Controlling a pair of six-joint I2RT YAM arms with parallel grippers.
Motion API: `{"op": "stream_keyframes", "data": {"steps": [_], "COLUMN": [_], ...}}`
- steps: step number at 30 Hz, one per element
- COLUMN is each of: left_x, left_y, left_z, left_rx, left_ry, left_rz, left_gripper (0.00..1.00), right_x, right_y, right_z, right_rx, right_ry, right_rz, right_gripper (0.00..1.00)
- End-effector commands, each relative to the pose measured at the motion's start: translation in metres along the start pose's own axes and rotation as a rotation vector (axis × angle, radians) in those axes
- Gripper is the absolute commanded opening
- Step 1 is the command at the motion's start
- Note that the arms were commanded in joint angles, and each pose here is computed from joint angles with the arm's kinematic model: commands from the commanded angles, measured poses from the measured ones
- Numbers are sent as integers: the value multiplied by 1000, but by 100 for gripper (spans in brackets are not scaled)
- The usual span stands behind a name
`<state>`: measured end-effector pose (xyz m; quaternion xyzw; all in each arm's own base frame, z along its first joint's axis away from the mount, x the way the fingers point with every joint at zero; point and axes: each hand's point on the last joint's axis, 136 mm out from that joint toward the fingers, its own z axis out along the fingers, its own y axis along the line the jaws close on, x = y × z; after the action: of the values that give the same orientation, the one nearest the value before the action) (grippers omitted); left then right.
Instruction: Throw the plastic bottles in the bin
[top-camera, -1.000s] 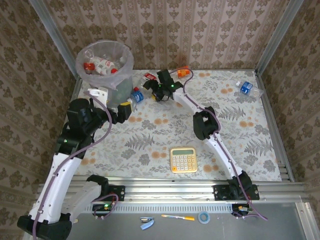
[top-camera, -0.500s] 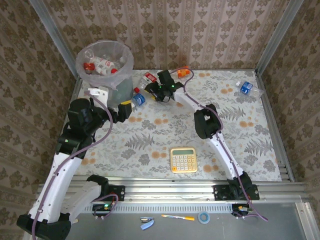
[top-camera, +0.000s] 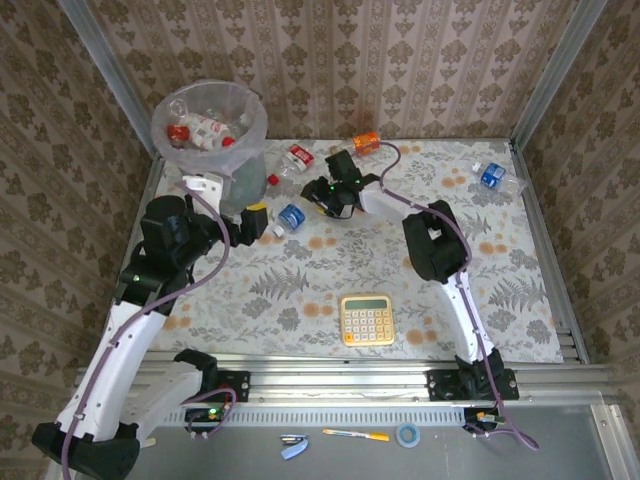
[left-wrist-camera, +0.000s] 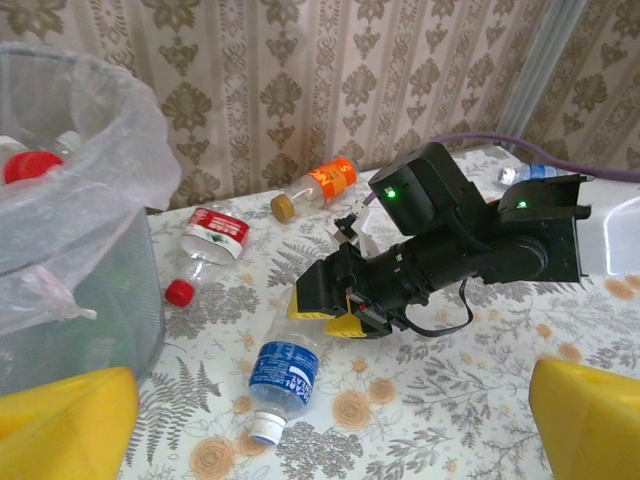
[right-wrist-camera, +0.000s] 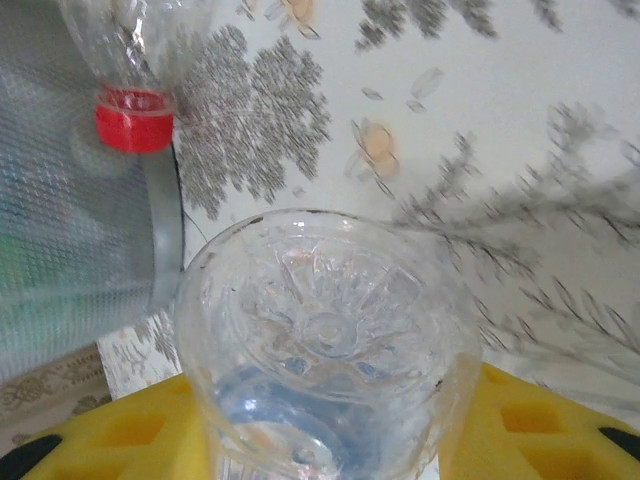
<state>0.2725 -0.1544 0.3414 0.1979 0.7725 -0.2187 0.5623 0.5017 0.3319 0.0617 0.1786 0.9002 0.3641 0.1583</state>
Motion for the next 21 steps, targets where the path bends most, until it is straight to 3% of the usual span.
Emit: {"op": "stream_keyframes", "data": {"steps": [1, 21], "left_x": [7, 73], "left_y": [-12, -51], "left_z": [7, 55], "left_rx": [59, 267], "left_ry": [18, 185], "left_rz": [19, -109], "left_gripper": [100, 100], "right_x": [7, 37], "right_y": [-19, 16], "right_z": [-8, -116], "right_rx": [42, -80], "right_ry": [-28, -78], "right_rz": [-50, -225], "right_gripper": [35, 34]}}
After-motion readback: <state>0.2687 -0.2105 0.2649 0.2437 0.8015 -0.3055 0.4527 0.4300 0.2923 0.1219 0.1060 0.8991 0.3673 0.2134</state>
